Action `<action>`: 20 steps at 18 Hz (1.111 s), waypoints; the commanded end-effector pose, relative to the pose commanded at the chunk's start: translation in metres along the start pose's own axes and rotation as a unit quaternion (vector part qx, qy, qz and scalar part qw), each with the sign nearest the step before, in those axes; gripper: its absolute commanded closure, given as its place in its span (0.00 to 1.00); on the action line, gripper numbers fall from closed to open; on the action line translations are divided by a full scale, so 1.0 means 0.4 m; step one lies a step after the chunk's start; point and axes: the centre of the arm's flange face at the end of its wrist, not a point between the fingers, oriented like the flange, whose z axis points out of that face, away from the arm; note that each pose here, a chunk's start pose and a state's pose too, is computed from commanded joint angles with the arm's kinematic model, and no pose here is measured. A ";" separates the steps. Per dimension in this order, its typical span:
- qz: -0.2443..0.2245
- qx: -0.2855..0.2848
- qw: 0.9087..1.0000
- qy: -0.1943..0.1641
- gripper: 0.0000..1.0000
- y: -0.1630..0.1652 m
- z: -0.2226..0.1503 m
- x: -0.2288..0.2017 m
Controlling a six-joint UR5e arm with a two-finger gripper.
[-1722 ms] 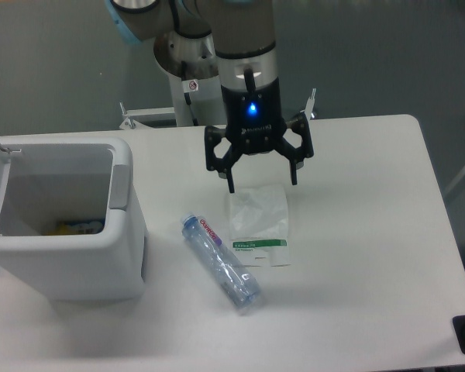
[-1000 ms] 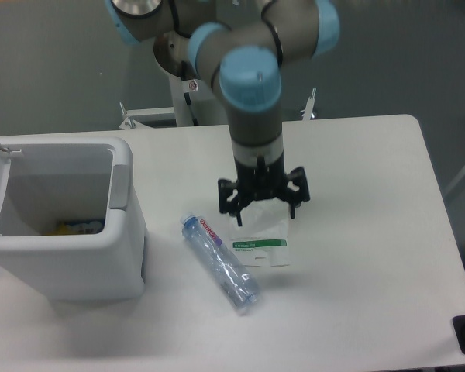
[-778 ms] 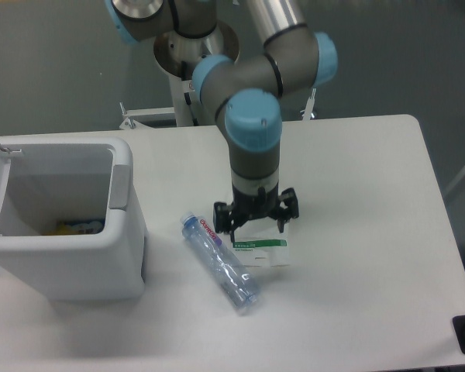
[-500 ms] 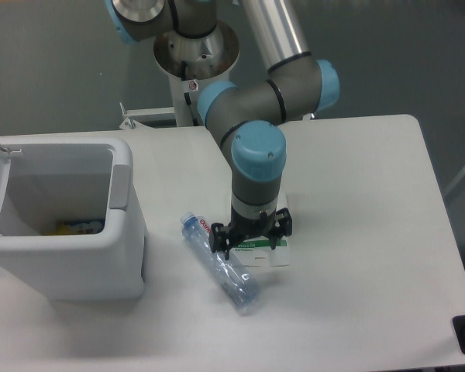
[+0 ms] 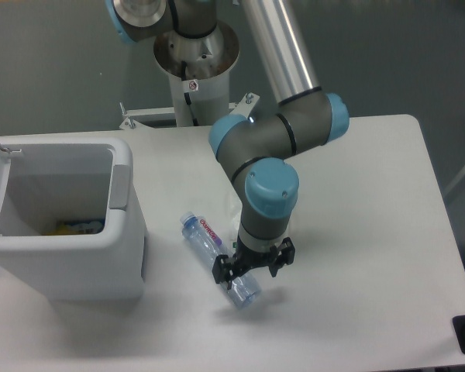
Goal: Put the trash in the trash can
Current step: 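Close the gripper around the bottle's body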
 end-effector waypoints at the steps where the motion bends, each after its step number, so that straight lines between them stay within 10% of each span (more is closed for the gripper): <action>1: 0.000 -0.002 1.000 0.000 0.00 -0.001 0.006 -0.001; 13: 0.000 -0.025 1.000 -0.008 0.00 -0.011 0.101 0.009; 20: 0.001 -0.026 1.000 -0.014 0.25 -0.014 0.104 0.008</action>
